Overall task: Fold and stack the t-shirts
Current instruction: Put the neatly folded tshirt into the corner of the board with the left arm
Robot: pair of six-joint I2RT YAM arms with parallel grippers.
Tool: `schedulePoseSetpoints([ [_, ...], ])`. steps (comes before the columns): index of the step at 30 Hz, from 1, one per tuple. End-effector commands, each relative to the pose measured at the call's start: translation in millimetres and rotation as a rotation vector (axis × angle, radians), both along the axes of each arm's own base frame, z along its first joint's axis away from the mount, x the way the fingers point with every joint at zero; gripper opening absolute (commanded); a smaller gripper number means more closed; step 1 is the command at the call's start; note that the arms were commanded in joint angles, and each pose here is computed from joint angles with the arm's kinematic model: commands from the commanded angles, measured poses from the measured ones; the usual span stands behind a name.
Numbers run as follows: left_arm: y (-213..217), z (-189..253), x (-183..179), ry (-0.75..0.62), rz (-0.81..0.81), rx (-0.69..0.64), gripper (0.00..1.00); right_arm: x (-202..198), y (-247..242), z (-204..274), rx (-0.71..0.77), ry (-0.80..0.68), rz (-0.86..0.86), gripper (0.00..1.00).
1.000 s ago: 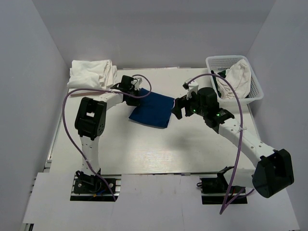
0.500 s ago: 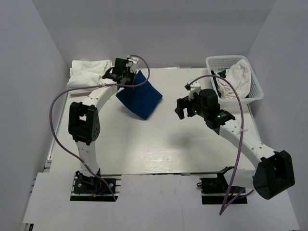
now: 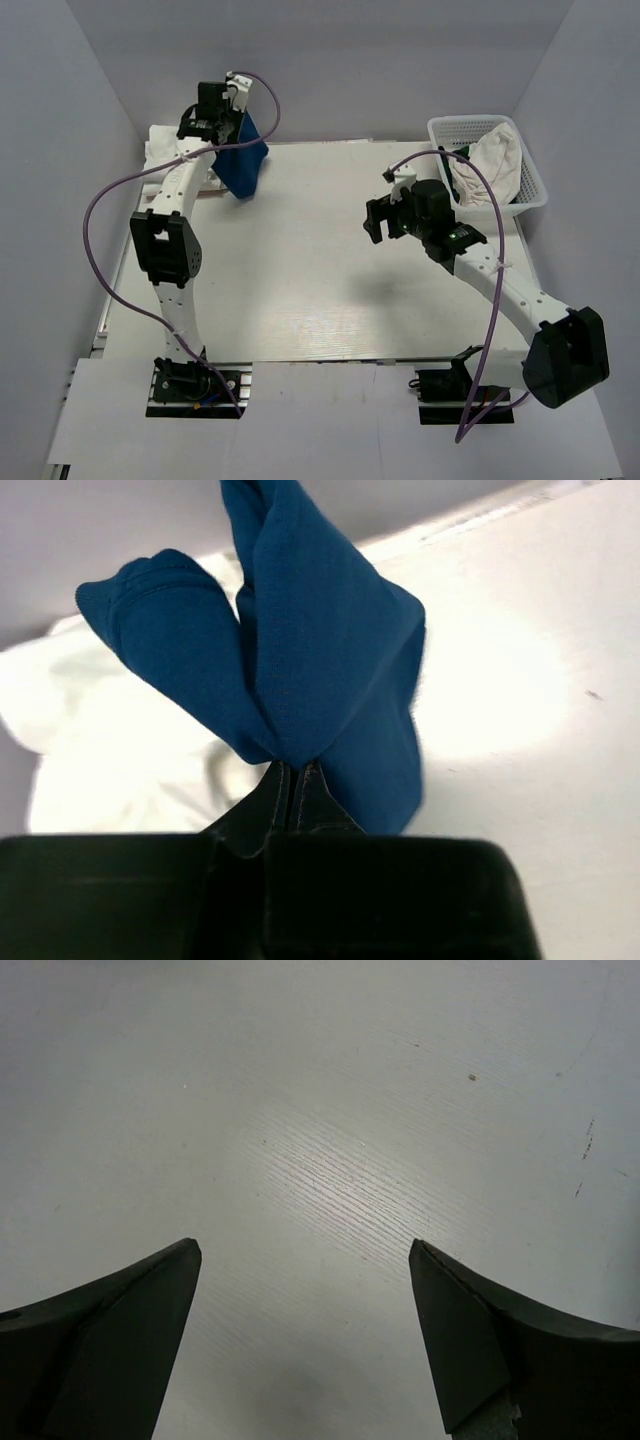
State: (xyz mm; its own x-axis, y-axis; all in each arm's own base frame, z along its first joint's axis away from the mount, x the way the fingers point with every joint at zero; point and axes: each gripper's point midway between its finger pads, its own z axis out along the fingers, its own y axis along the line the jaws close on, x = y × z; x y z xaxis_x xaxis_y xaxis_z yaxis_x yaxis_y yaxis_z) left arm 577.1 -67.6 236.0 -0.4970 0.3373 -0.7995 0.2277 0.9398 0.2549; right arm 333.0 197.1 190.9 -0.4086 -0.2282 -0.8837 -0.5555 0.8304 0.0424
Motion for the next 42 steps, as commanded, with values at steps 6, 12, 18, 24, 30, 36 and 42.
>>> schedulePoseSetpoints([
  [6, 49.2, 63.1, 14.3, -0.153, 0.006, 0.023, 0.0, 11.9, 14.3, 21.7, 0.035, -0.027, 0.033, 0.9],
  [12, 66.0, 97.4, 15.7, -0.238, 0.001, -0.046, 0.0, 16.8, 27.5, 21.0, 0.049, 0.003, 0.08, 0.9],
  [18, 91.1, 114.6, 19.2, -0.292, 0.031, -0.099, 0.0, 29.0, 34.8, 28.8, 0.046, 0.012, 0.081, 0.9],
  [24, 131.4, 107.5, 26.7, -0.303, 0.108, -0.152, 0.0, 32.2, 39.1, 31.6, 0.087, 0.019, 0.068, 0.9],
  [30, 177.6, 56.4, 36.0, -0.234, 0.204, -0.2, 0.0, 38.3, 49.8, 28.0, 0.099, 0.049, 0.089, 0.9],
  [36, 196.1, 5.4, 55.2, -0.181, 0.21, -0.238, 0.0, 45.5, 61.8, 25.7, 0.102, 0.072, 0.12, 0.9],
  [42, 224.2, -22.2, 63.9, -0.161, 0.345, -0.217, 0.8, 48.9, 62.2, 20.7, 0.091, 0.09, 0.119, 0.9],
])
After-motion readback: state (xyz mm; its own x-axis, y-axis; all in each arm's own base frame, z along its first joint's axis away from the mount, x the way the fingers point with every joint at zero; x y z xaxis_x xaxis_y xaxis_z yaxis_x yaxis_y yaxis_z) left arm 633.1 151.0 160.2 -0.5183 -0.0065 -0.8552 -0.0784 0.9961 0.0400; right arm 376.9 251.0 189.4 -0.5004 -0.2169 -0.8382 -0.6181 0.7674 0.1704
